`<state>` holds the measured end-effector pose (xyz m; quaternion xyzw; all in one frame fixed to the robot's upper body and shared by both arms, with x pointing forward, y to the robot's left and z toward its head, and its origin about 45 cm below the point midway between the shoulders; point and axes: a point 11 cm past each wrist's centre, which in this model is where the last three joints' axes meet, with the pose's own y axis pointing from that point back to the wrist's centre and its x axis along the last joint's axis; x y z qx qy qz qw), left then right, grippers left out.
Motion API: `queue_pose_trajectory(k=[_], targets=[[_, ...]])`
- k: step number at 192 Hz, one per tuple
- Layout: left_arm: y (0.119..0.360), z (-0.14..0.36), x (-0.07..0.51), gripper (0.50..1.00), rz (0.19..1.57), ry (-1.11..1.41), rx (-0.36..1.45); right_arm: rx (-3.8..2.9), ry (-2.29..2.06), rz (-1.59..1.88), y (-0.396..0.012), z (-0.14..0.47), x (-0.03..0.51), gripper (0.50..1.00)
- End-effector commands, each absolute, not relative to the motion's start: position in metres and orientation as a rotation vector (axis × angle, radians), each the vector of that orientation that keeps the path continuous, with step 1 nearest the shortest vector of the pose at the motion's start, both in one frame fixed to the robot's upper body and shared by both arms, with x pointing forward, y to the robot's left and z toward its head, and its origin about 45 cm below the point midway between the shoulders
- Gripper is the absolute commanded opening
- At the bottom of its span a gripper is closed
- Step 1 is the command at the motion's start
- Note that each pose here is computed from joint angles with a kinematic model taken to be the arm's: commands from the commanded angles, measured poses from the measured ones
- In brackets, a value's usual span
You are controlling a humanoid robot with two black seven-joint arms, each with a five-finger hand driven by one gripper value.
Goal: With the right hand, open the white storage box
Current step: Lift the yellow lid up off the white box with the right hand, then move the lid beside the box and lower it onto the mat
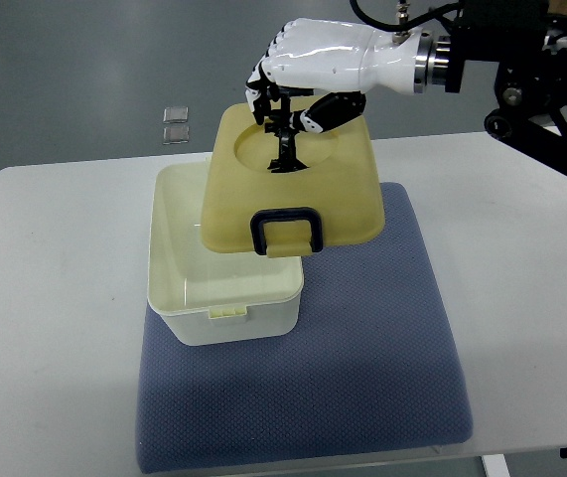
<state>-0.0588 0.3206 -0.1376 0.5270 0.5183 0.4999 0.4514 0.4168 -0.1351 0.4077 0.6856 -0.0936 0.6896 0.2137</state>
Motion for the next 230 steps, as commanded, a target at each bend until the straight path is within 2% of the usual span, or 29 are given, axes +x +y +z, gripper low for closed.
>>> queue_pose_trajectory(k=[1,44,89,143,230], targets=[[0.32,-0.138,-0.059,1.0,1.233,1.281,1.301,1.862,-0.262,1.881,-0.167,0.407,0.42,0.5],[0.32,-0.138,-0.059,1.0,1.231,1.281,1.301,1.802,-0.227,1.753,-0.241,0.375,0.416,0.5],[0.32,-0.138,-0.059,1.0,1.23,1.28,1.302,1.768,-0.197,1.698,-0.274,0.328,0.41,0.5],[0.32,-0.138,-0.059,1.0,1.232,1.281,1.3,1.758,-0.095,1.706,-0.283,0.267,0.388,0.5],[0.32,-0.138,-0.059,1.0,1.233,1.281,1.301,1.867,-0.078,1.797,-0.23,0.243,0.38,0.5]])
